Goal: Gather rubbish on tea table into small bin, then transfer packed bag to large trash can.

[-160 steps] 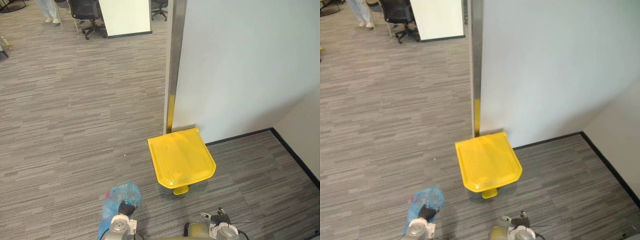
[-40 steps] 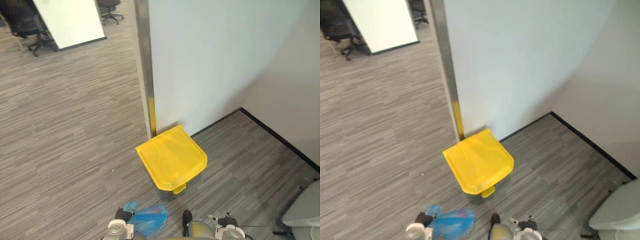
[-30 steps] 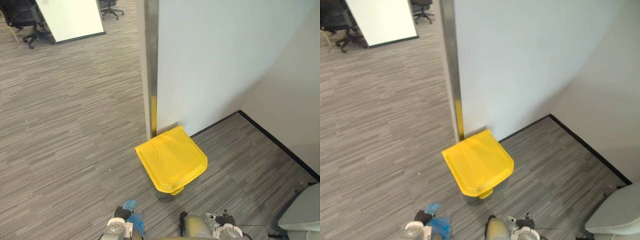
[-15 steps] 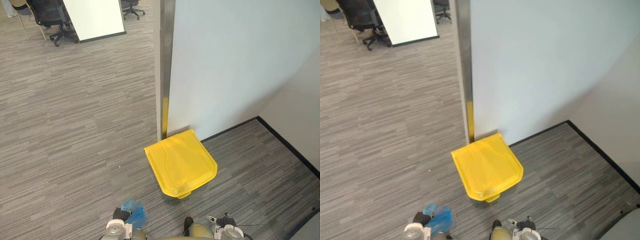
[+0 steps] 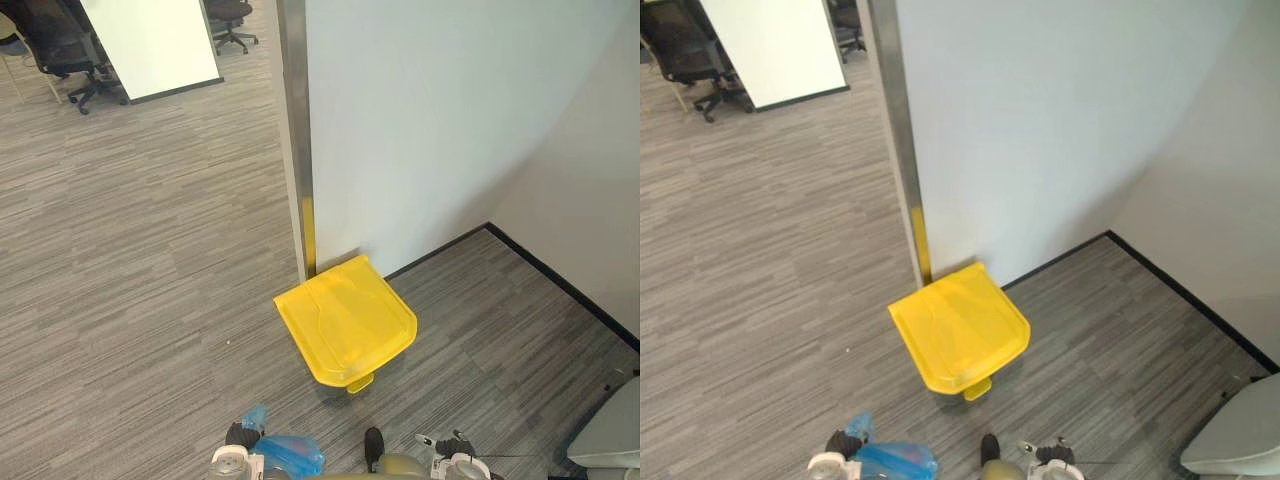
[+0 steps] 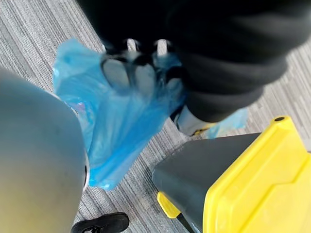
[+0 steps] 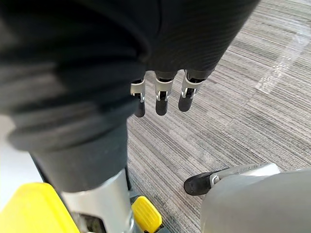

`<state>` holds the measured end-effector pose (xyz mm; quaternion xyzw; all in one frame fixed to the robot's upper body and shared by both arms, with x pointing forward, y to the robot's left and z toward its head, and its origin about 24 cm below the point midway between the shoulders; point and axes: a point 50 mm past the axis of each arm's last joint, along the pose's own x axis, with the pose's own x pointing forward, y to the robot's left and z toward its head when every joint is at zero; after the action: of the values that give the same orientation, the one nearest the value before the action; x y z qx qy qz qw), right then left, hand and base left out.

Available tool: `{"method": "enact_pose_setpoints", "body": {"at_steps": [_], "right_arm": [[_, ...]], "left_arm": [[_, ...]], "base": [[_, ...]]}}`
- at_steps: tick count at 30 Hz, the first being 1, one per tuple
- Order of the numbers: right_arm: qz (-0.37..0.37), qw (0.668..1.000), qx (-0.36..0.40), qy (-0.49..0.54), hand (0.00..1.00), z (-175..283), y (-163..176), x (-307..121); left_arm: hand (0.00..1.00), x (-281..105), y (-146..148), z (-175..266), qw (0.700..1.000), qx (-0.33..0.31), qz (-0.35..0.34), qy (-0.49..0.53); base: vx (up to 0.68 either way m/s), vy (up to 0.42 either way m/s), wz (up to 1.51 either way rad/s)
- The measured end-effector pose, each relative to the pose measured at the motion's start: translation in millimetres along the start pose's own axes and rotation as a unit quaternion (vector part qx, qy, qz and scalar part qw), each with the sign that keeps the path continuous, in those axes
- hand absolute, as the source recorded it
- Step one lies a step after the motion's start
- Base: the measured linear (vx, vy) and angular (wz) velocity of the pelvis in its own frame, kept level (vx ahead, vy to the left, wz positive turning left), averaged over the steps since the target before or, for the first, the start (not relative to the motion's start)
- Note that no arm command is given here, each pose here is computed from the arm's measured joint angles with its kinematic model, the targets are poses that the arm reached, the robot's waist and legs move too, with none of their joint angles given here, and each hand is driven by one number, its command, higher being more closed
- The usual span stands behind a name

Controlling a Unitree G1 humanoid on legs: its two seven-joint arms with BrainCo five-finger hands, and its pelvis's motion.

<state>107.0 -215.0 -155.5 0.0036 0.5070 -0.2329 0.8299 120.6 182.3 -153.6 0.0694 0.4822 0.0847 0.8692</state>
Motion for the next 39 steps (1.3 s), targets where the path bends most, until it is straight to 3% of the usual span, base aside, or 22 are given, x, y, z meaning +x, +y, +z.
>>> {"method": "enact_pose_setpoints", "body": {"at_steps": [9, 20, 32, 39], "right_arm": [[0.007, 1.000, -0.003, -0.012, 0.00, 6, 4, 0], [0.002, 0.997, 0.017, -0.069, 0.00, 37, 10, -2], [0.024, 0.996, -0.006, -0.081, 0.00, 41, 21, -5], [0.041, 0.993, -0.021, -0.107, 0.00, 57, 33, -7]], "left_arm": [[1.00, 0, 2, 0, 1.000, -0.016, 0.007, 0.002], [1.00, 8, -4, 37, 0.999, 0.015, -0.002, -0.051], [1.00, 6, -16, 37, 0.998, 0.033, -0.025, -0.053], [1.00, 6, -22, 71, 0.993, 0.026, -0.034, -0.107]], "base": [[0.10, 0.078, -0.23], [0.12, -0.071, 0.33], [-0.01, -0.078, -0.07], [-0.07, 0.001, 0.23]]}}
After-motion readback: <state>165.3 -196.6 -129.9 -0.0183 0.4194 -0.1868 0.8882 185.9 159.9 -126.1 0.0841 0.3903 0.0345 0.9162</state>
